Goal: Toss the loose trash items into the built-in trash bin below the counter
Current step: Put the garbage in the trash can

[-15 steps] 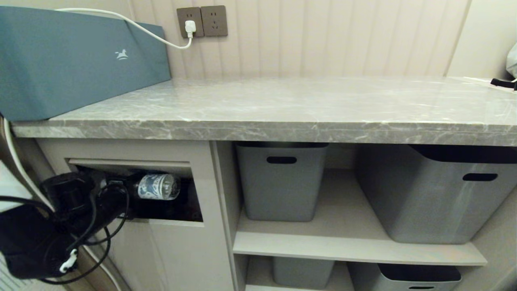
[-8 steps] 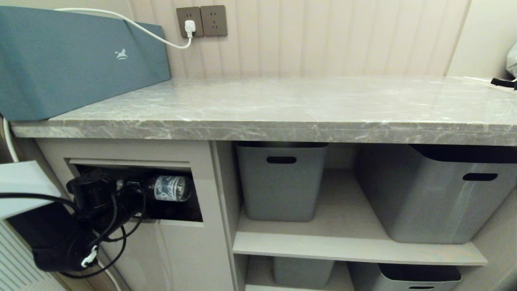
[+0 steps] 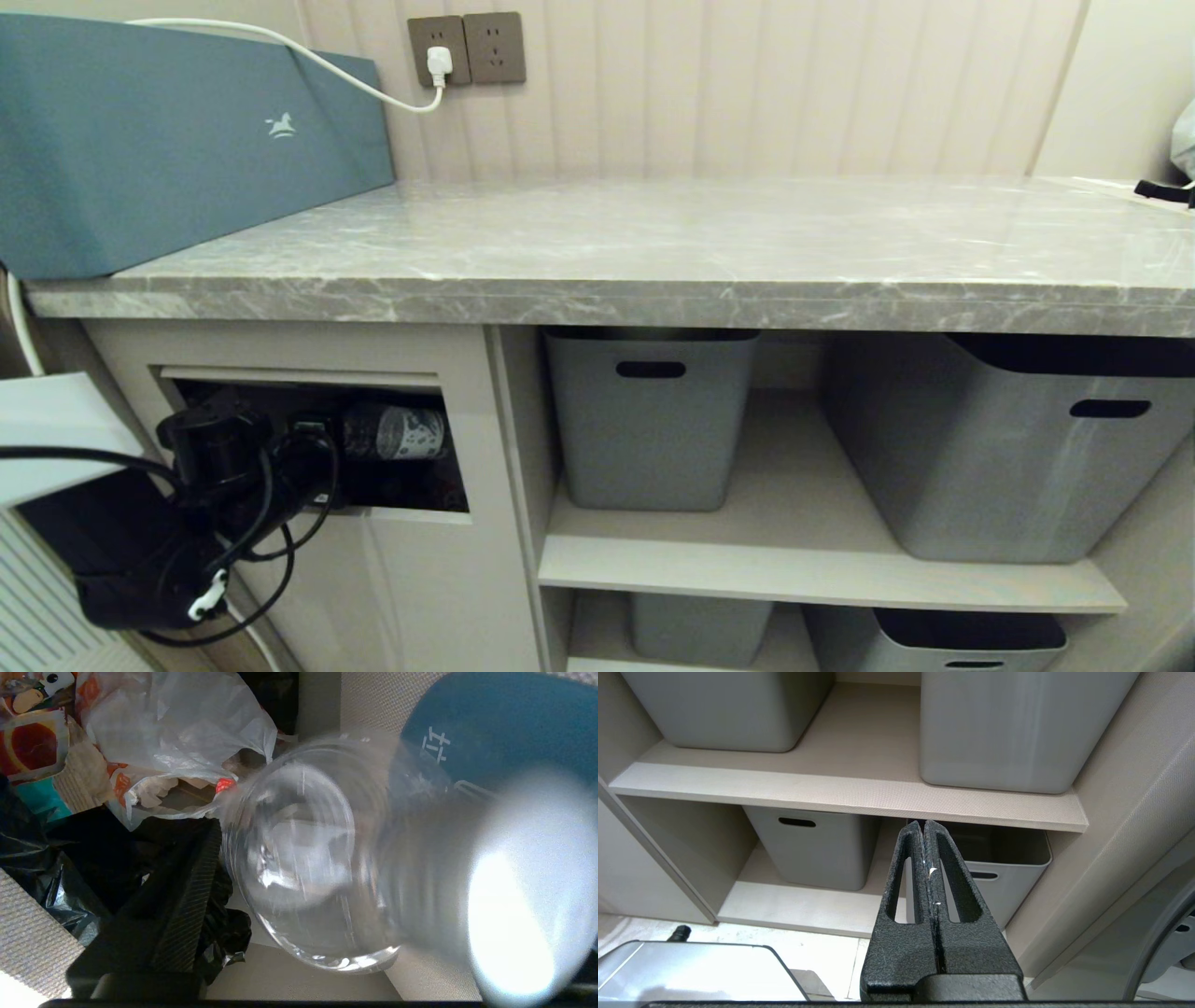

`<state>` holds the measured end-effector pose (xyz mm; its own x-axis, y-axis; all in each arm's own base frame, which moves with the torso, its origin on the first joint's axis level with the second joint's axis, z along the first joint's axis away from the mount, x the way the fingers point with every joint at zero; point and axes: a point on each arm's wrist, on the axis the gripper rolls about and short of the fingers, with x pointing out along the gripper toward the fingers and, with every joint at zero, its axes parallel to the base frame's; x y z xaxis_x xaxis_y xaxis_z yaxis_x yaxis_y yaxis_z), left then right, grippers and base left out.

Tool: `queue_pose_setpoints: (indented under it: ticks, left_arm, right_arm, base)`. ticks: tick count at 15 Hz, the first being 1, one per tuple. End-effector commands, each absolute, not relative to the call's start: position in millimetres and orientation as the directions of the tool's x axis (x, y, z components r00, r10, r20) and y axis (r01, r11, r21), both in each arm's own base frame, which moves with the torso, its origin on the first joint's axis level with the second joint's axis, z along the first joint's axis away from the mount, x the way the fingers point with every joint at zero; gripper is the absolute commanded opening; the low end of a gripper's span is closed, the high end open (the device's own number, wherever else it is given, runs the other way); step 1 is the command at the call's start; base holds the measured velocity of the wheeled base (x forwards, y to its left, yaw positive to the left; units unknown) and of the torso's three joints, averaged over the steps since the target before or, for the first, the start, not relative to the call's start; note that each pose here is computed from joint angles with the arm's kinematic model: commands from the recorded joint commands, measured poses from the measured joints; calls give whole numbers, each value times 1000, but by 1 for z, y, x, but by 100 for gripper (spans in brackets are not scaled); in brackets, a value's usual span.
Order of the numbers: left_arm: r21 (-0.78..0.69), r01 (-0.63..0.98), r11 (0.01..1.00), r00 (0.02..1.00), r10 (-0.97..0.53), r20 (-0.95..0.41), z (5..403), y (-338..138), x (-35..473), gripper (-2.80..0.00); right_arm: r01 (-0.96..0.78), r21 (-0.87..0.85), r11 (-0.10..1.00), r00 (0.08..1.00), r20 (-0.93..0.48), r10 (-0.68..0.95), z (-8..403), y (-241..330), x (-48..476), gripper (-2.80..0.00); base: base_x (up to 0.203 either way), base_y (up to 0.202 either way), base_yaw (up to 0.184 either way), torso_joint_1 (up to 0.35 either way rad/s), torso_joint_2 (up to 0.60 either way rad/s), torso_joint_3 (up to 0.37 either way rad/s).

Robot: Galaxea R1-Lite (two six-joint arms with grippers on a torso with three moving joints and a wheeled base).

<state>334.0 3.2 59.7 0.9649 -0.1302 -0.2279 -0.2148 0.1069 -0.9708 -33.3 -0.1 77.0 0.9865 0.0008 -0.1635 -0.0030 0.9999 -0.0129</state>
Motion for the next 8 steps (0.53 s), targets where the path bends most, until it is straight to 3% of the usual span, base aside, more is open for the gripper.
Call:
queue_pose_setpoints:
  ticks: [1,8]
  left_arm:
    - [-974,-202,99,968,-130,-214,63,3,334,0]
    - [-973,-211,97,966,-131,-223,62,3,333,0]
  right_arm:
    - [-4,-14,1000,986,-165,2,77,0,-33,-280]
    - [-2,-14,1000,986,-165,0,77,0,-33,-280]
  base:
    - [0,0,0,0,0,0]
    - [0,0,0,0,0,0]
